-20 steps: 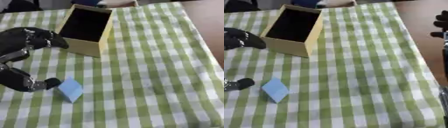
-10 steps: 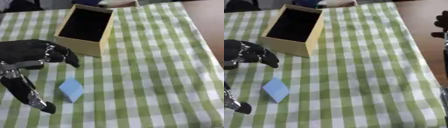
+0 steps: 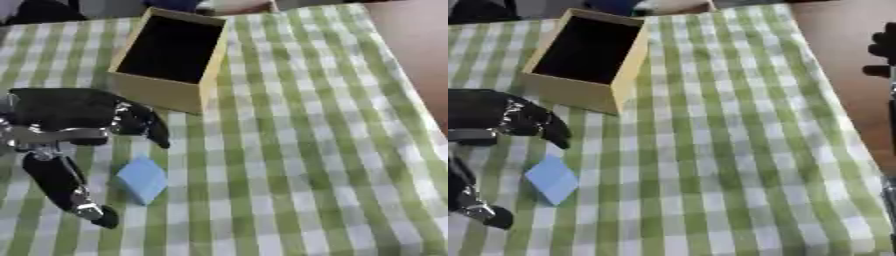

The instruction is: Pick up objects on the table and place them in the box.

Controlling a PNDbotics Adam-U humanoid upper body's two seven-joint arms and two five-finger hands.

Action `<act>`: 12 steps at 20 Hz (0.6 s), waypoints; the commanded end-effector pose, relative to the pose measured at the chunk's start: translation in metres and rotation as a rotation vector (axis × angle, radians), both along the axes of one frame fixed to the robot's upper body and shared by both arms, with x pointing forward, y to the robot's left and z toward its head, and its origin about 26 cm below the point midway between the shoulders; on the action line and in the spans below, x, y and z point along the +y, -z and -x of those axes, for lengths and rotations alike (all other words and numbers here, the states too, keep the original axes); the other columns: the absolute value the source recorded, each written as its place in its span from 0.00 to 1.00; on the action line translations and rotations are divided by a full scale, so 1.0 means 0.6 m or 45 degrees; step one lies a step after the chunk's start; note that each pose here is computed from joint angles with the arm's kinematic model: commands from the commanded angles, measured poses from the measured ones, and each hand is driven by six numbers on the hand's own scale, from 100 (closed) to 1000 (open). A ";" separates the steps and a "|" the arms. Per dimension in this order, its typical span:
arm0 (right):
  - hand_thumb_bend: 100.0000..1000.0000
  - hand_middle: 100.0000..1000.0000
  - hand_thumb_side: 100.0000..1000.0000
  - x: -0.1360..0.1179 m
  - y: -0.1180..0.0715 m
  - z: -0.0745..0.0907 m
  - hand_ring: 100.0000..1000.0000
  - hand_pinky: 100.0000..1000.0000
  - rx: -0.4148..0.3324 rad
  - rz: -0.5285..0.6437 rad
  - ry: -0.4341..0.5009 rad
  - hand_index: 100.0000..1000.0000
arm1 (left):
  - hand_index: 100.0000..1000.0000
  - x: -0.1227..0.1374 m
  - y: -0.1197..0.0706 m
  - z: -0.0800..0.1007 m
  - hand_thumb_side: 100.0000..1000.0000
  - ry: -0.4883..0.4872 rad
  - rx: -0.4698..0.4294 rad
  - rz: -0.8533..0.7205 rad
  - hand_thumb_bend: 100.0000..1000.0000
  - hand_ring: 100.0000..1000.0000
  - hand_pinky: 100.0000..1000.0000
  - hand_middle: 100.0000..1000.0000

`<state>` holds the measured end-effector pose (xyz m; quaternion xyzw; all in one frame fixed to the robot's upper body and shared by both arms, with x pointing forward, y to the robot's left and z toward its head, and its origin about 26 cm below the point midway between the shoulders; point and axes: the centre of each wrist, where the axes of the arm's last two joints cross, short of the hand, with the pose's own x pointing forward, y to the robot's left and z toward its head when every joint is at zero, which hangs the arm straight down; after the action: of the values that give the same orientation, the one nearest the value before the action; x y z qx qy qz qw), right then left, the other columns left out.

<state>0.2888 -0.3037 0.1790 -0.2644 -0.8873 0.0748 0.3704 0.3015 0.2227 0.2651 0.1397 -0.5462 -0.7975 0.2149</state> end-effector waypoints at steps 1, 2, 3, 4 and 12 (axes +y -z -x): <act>0.00 0.72 1.00 0.000 -0.015 0.004 0.76 0.64 -0.034 0.021 -0.011 0.86 | 0.85 -0.009 -0.012 0.005 0.15 -0.006 0.017 -0.036 0.55 0.81 0.79 0.80; 0.00 0.72 1.00 0.000 -0.015 0.004 0.76 0.64 -0.035 0.020 -0.011 0.86 | 0.85 -0.011 -0.013 0.005 0.14 -0.014 0.024 -0.044 0.55 0.81 0.79 0.80; 0.00 0.72 1.00 0.000 -0.015 0.004 0.76 0.64 -0.035 0.020 -0.011 0.86 | 0.85 -0.013 -0.014 0.004 0.14 -0.026 0.027 -0.053 0.55 0.81 0.79 0.81; 0.00 0.72 1.00 0.000 -0.015 0.004 0.76 0.64 -0.035 0.019 -0.011 0.86 | 0.85 -0.015 -0.014 0.004 0.12 -0.039 0.031 -0.060 0.54 0.81 0.79 0.81; 0.00 0.72 1.00 0.001 -0.015 0.003 0.76 0.64 -0.036 0.014 -0.016 0.86 | 0.85 -0.021 -0.011 0.004 0.14 -0.122 0.052 -0.090 0.58 0.83 0.80 0.80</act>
<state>0.2890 -0.3035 0.1793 -0.2638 -0.8875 0.0749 0.3704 0.3016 0.2102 0.2645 0.1418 -0.5072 -0.8081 0.2640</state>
